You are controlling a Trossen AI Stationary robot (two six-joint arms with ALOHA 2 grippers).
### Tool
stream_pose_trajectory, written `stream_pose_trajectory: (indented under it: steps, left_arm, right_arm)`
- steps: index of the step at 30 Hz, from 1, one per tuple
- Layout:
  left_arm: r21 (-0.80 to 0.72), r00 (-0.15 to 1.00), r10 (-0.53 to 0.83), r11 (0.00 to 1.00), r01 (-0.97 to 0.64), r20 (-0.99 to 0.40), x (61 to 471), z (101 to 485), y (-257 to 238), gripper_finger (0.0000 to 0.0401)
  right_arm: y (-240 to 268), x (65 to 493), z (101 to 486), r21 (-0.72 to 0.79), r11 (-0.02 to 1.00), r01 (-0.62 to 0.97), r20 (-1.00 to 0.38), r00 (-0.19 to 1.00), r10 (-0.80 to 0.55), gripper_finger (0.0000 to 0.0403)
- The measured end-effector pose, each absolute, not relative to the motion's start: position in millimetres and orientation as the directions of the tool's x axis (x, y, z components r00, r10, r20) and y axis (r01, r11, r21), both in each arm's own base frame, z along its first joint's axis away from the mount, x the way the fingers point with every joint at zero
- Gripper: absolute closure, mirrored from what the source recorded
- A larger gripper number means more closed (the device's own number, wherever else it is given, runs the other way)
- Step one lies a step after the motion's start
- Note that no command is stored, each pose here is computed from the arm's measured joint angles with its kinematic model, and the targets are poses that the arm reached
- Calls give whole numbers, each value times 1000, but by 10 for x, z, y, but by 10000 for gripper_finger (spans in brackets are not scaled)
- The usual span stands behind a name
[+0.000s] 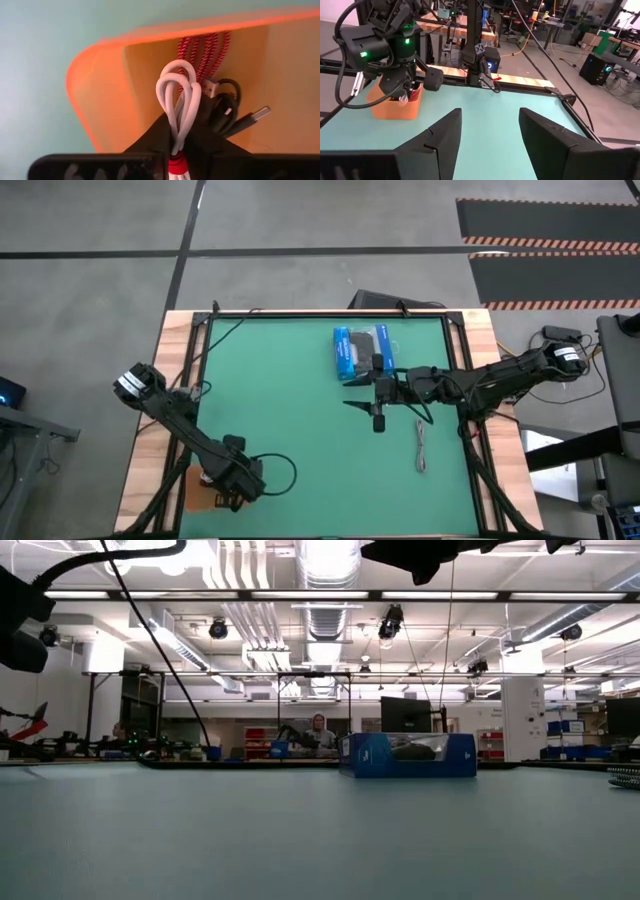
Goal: Pick and place USB-C Cables
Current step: Put the white charger cable into the orange bin
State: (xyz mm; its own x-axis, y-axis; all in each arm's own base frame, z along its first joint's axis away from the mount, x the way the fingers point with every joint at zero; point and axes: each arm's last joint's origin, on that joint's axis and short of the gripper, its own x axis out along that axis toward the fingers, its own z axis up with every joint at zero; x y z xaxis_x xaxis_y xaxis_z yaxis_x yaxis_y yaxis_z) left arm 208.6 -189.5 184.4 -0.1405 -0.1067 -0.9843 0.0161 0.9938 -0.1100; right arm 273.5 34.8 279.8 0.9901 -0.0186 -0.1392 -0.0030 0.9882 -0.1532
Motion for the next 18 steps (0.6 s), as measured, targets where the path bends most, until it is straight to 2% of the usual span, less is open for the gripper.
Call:
stream_pose_trajectory:
  steps: [5, 18]
  left_arm:
    - [-103, -149, -99, 995, 15, -984, 2071, 1818, -1882, 360]
    - [-102, -150, -99, 995, 15, -984, 2070, 1815, -1880, 356]
  right_arm:
    - [348, 2734, 2793, -154, 988, -4, -145, 989, -18, 213]
    - [348, 2733, 2785, -154, 988, -6, -152, 988, -18, 213]
